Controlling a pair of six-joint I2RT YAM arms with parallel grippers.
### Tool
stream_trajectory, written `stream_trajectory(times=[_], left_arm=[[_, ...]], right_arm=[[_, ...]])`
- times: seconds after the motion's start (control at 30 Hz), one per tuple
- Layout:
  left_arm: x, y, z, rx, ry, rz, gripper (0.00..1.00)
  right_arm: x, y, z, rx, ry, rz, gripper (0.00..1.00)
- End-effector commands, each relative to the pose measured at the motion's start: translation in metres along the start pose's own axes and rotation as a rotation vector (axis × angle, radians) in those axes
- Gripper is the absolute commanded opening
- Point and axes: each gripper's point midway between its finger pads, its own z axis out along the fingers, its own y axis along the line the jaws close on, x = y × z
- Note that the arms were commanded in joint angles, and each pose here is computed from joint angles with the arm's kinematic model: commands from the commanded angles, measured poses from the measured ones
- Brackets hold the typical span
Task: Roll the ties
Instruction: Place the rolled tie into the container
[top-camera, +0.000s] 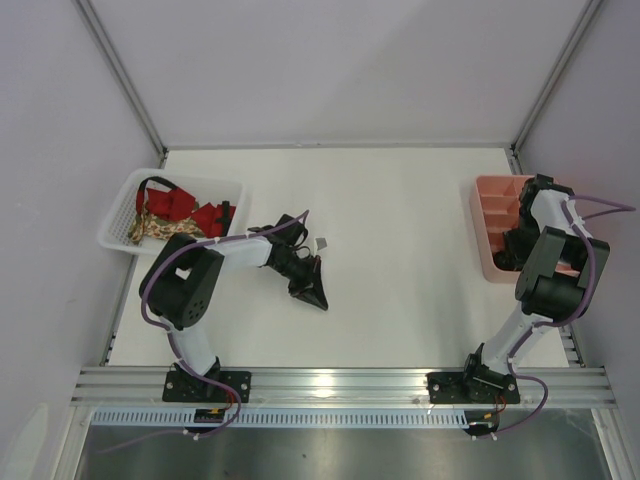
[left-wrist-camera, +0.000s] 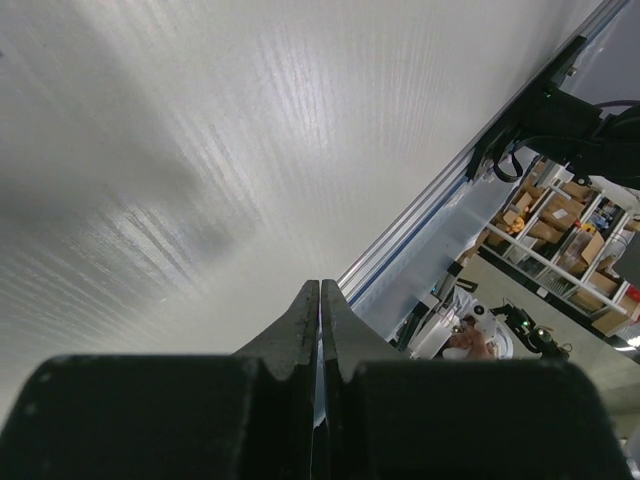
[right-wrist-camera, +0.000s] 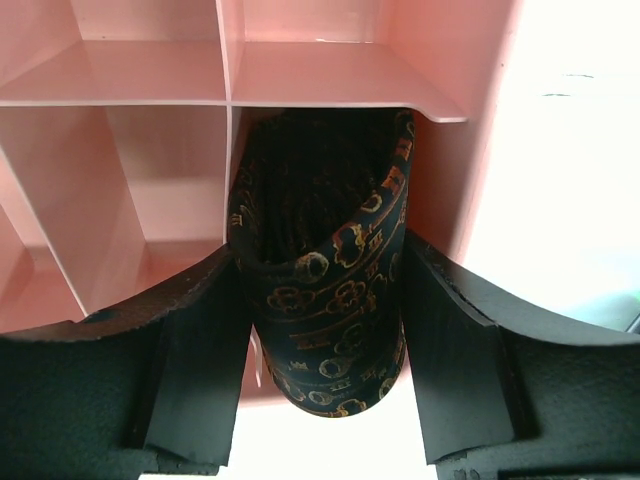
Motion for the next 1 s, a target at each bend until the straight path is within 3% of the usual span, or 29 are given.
stream_trajectory(times=[0.0,0.2,0.97], left_arm=[[-0.002,-0.004,-0.007,0.030,-0.022,0.025,0.07],[-0.002,-0.006,-0.007,0.042,-0.025,0.026,0.07],[-0.004,-0.008,-0.007,0.052,-0.027,0.029,0.08]], right_arm=[[0.015,0.005,0.019,0.001,0.032,-0.014,0.67],[0.003,0.001,-0.004,-0.021,0.052,-0.009,0.77],[-0.023,-0.003,-0.052,-0.078,0.024,-0.030,0.83]])
